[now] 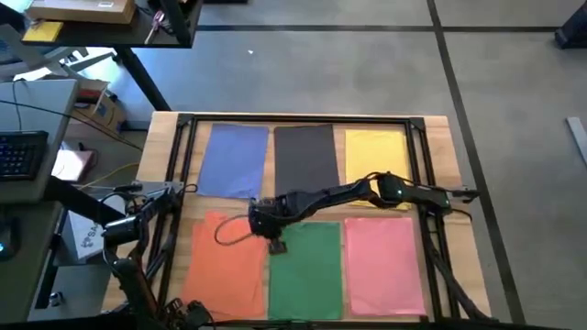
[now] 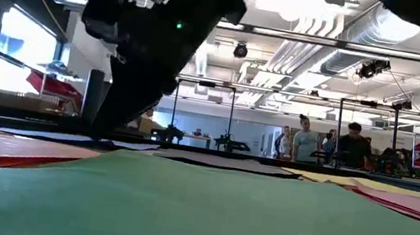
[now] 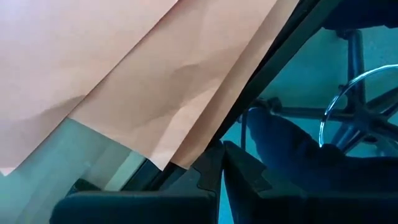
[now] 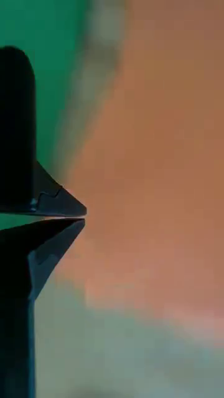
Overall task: Organize paper
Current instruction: Adjust the orange, green, and pink papers
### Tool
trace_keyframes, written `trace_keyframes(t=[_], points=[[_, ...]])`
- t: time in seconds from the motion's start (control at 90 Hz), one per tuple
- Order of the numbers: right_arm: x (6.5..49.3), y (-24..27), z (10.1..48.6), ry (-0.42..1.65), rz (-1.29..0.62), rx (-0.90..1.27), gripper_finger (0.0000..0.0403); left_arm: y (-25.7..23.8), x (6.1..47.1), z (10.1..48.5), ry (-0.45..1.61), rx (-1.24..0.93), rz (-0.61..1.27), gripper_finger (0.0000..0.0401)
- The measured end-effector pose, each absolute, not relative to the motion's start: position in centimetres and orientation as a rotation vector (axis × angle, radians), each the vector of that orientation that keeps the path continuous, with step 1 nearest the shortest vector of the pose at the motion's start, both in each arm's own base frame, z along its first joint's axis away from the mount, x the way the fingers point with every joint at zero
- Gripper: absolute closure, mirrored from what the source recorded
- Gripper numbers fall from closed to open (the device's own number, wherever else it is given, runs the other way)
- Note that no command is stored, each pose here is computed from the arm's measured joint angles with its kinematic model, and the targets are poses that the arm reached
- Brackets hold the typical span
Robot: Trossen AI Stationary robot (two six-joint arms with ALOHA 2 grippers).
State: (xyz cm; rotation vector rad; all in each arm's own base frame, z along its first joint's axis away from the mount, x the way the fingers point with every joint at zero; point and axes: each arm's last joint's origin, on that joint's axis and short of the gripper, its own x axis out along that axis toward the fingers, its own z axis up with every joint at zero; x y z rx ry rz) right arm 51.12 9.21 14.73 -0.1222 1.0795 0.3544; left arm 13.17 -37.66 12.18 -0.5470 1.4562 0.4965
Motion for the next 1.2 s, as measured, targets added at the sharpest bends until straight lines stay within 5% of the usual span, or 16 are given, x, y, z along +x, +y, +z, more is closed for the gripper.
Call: trace_keyframes(t=[0.889, 1.2], points=[[52.6, 9.4, 13.3, 0.962, 0.119, -0.436, 0.0403, -37.7, 13.2, 12.1, 1.467, -0.538, 0.489, 0.0401], [52.5, 5.2, 13.4, 1.026, -0.155, -0.134, 0.0403, -37.7, 13.2, 12.1, 1.464, -0.539, 0.491, 0.0401]])
